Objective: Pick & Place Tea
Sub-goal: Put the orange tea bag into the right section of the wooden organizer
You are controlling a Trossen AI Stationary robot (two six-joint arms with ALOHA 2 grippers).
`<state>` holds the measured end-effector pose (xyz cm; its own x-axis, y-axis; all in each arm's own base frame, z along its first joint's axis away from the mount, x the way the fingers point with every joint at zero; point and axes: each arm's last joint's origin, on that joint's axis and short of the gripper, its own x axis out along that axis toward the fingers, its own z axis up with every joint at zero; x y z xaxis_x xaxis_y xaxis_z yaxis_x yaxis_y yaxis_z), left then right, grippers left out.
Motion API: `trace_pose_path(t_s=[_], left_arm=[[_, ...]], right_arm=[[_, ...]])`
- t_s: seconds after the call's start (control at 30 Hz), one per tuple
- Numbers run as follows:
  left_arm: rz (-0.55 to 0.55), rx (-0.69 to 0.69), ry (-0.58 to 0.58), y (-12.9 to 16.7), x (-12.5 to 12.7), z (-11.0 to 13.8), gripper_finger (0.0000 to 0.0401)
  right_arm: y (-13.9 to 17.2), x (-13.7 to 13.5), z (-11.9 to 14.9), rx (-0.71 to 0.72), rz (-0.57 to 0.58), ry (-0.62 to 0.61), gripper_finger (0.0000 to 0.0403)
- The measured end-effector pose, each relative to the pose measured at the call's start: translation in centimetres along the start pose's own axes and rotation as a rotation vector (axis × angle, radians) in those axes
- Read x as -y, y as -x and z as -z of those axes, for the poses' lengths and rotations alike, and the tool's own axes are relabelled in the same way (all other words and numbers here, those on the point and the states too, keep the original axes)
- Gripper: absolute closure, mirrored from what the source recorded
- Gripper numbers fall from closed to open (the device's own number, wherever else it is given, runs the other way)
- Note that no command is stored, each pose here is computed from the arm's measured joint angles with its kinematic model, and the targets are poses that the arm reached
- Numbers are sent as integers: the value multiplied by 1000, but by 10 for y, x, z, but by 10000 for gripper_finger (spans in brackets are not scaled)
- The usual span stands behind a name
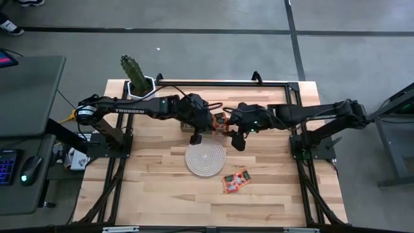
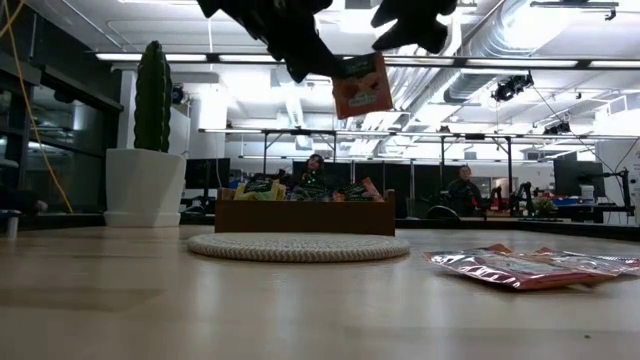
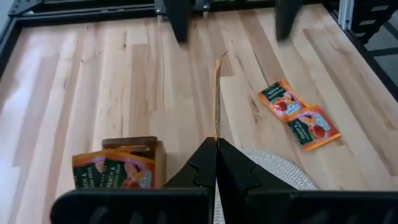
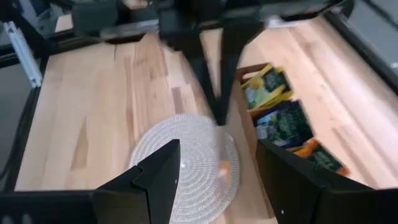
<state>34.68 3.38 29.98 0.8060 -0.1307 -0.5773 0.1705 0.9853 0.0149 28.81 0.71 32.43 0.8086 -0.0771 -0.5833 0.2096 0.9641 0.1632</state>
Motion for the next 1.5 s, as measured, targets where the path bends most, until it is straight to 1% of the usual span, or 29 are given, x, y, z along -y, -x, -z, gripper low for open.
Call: trace_pose_path(t_s=[0.2,0.4,0.57,0.63,0.73,1.07,1.23,1.4,1.5], left_arm=[[-16,4,-9,2,-7,1,401],[-17,10,-29,2,-8,0,401],[-7,10,-40,2,-7,0,401],[-7,10,-40,2,-7,0,401],[-8,13,-41,2,-7,0,401],[6,15,-43,2,-7,0,401],[6,15,-46,2,-7,0,401],[5,15,-75,2,-7,0,400],[11,17,-112,2,-7,0,390]], right_arm=[[-15,0,2,-25,-1,-9,196],[-23,2,5,-49,16,-18,197],[-26,3,6,-52,65,-33,201],[-27,4,7,-57,68,-35,214],[-28,5,9,-87,50,-42,246],[-29,4,9,-86,35,-54,391],[-29,5,9,-80,52,-58,400],[-29,5,9,-79,59,-60,401],[-29,5,9,-79,62,-62,402]])
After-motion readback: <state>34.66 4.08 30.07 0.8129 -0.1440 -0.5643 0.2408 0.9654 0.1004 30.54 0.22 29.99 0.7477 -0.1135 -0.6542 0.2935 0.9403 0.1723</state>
